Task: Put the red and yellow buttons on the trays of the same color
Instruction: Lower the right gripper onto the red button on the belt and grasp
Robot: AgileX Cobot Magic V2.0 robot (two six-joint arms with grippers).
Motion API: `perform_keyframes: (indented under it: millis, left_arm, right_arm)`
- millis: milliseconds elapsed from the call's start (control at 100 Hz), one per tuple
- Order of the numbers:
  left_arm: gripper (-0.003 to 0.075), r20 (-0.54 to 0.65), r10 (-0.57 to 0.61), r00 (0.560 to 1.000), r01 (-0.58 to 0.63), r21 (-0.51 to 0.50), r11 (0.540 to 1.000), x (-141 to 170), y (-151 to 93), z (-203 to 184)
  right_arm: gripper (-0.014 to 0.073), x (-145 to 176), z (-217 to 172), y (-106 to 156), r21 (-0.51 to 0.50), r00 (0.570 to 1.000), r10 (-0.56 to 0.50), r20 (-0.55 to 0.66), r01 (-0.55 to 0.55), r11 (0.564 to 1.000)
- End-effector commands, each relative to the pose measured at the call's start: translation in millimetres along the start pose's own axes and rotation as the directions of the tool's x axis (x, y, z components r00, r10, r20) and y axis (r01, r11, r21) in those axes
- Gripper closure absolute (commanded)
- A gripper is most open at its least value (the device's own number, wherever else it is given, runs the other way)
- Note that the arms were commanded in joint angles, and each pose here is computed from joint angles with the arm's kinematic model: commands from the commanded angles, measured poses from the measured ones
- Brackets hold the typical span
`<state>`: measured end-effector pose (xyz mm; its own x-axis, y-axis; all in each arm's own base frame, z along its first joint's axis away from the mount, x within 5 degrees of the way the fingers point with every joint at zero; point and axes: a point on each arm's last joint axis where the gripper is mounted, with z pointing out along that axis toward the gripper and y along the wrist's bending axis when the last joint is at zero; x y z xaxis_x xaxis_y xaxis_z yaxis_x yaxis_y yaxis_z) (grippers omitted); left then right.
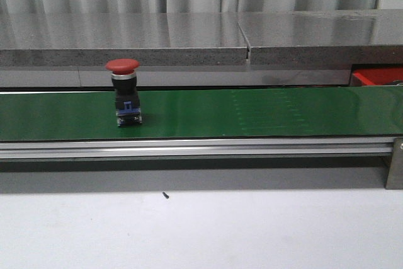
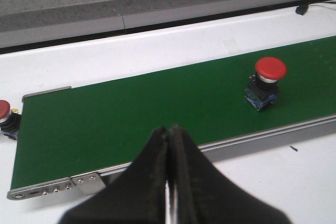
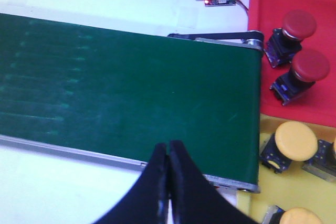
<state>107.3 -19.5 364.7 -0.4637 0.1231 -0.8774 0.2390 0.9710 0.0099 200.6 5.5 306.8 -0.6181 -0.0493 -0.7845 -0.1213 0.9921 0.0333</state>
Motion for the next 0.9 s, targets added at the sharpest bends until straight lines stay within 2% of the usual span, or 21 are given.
perform_keyframes:
  millis: [0, 220, 410, 480, 570, 740, 790, 840, 890]
  left_arm:
    - [0.0739, 0.099, -0.007, 0.995, 0.007, -0.002, 1.000, -13.1, -0.4, -5.3]
    - [0.0739, 0.099, -0.007, 0.995, 0.007, -0.002, 1.000, -13.1, -0.4, -5.3]
    - [0.0739, 0.099, -0.007, 0.995, 0.007, -0.002, 1.000, -13.1, -0.4, -5.3]
    - [0.0739, 0.099, -0.007, 0.995, 0.007, -0.002, 1.000, -13.1, -0.4, -5.3]
    - [0.0739, 0.099, -0.007, 0.995, 0.007, -0.002, 1.000, -13.1, -0.4, -5.3]
    - [0.0739, 0.099, -0.007, 0.995, 0.007, -0.002, 1.000, -13.1, -0.4, -5.3]
    - [0.0739, 0.099, -0.007, 0.995, 0.007, -0.002, 1.000, -13.1, -0.4, -5.3]
    - [0.0739, 0.099, -0.007, 0.995, 0.007, -0.002, 1.000, -13.1, -0.4, -5.3]
    - [0.0739, 0.099, -0.007, 0.995, 0.007, -0.002, 1.000, -13.1, -0.4, -5.3]
  right_arm:
    - [0.0710, -8.2, -14.8, 3.6, 0.016, 0.991, -0.031, 0.127, 0.029, 0.999]
    - [0.0710, -3.6, -21.4, 13.8, -0.020, 0.987, -0.058, 0.149, 0.061, 0.998]
    - [0.0706, -9.1, -17.8, 34.7, -0.113, 0.985, -0.114, 0.131, 0.129, 0.985]
    - [0.0676, -16.6, -15.2, 43.2, -0.151, 0.984, -0.138, 0.112, 0.154, 0.977]
    - [0.0566, -29.4, -11.6, 54.1, -0.196, 0.982, -0.167, 0.091, 0.182, 0.963]
    - [0.0207, -53.0, 5.9, 77.4, -0.275, 0.973, -0.225, 0.040, 0.227, 0.934]
    - [0.0125, -60.1, 11.0, 84.7, -0.294, 0.970, -0.240, 0.035, 0.240, 0.925]
    - [0.0073, -66.9, 16.5, 92.6, -0.314, 0.966, -0.256, 0.031, 0.252, 0.915]
    - [0.0057, -73.7, 21.7, 101.1, -0.333, 0.962, -0.271, 0.029, 0.265, 0.905]
